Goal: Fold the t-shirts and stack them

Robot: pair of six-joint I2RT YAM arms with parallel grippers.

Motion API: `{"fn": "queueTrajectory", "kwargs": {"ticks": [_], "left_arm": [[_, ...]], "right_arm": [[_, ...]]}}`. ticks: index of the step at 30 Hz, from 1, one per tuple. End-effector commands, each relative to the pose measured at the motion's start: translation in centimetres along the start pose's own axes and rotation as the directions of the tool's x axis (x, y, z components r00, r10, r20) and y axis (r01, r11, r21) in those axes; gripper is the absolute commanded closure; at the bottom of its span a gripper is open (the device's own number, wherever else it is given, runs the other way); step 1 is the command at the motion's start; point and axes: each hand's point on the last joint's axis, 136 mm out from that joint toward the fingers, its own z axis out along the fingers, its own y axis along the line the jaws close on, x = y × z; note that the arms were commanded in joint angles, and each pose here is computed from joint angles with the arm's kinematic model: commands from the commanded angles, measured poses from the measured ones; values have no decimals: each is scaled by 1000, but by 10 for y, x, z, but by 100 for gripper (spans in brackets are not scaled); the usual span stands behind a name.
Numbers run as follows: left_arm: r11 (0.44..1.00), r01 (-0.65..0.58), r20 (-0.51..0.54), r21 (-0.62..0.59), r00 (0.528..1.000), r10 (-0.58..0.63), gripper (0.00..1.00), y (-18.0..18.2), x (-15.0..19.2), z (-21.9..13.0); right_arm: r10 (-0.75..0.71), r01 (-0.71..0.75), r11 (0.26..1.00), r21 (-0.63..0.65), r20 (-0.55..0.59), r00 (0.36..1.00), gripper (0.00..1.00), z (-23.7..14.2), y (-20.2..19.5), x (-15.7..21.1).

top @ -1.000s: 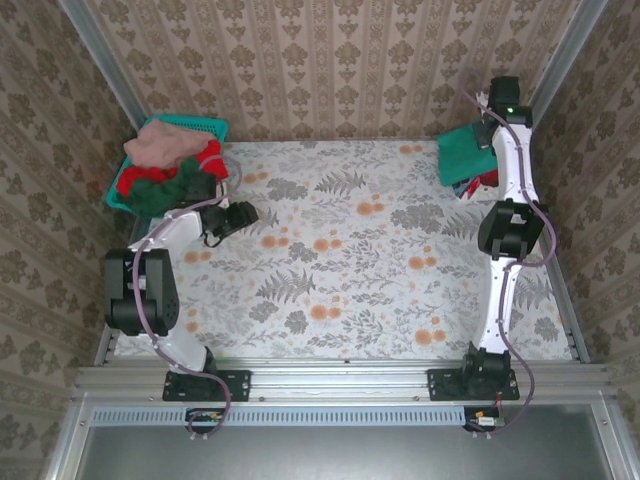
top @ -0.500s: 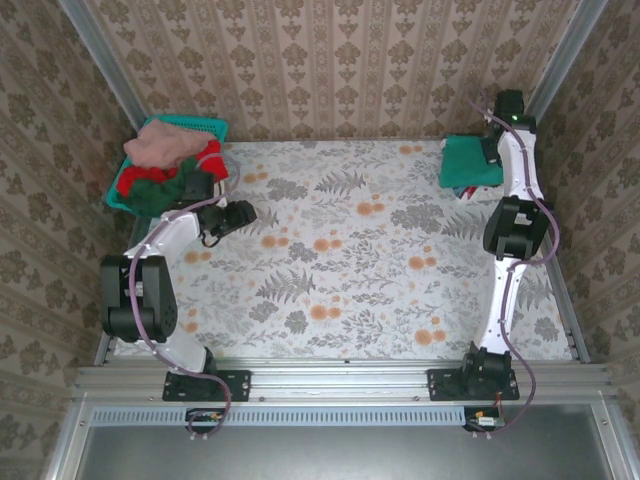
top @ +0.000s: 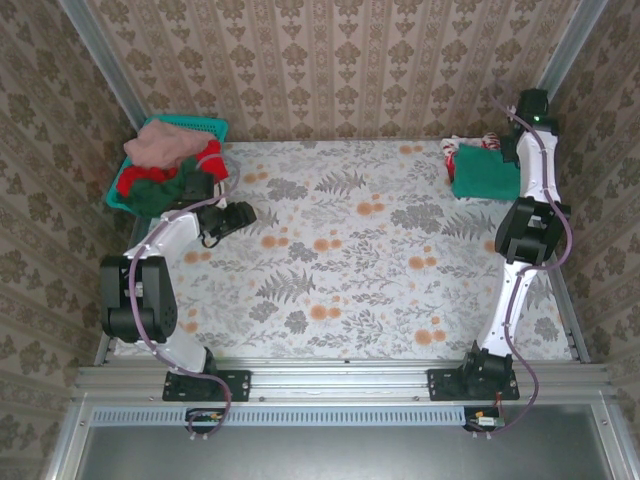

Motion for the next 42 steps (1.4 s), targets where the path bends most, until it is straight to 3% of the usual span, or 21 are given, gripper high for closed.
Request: {"fn": "queueTrajectory", "kwargs": {"ticks": [1,5,11,15,18,24,31,42], "left_arm": [[1000,-15,20,-10,1000,16,39,-1,-2,-13],[1000,-10,25,-5,1000,10,38,-2,-3,-13],[1000,-15,29,16,999,15,38,-7,-3,-12],[999,-19,29,26,999,19,38,-9,-2,-13],[999,-25,24,24,999,25,37,-7,2,-13],[999,-32,13,17,999,32,36,-4,7,-11],[999,-29,12,23,1000,28,36,-4,7,-8],[999,-31,13,8,999,31,36,-3,5,-13]], "right_arm": [[15,-15,1000,-9,56,998,34,-25,-5,-13],[40,-37,999,-37,91,995,32,-53,1,-23],[255,-207,921,-330,107,961,33,-83,65,-32],[335,-268,862,-430,88,938,33,-80,107,-49],[318,-274,883,-381,56,946,34,-51,122,-52],[362,-337,893,-298,32,931,36,1,113,-52],[317,-293,903,-315,27,948,43,29,128,-44],[253,-246,908,-339,-21,967,46,54,141,-25]]}}
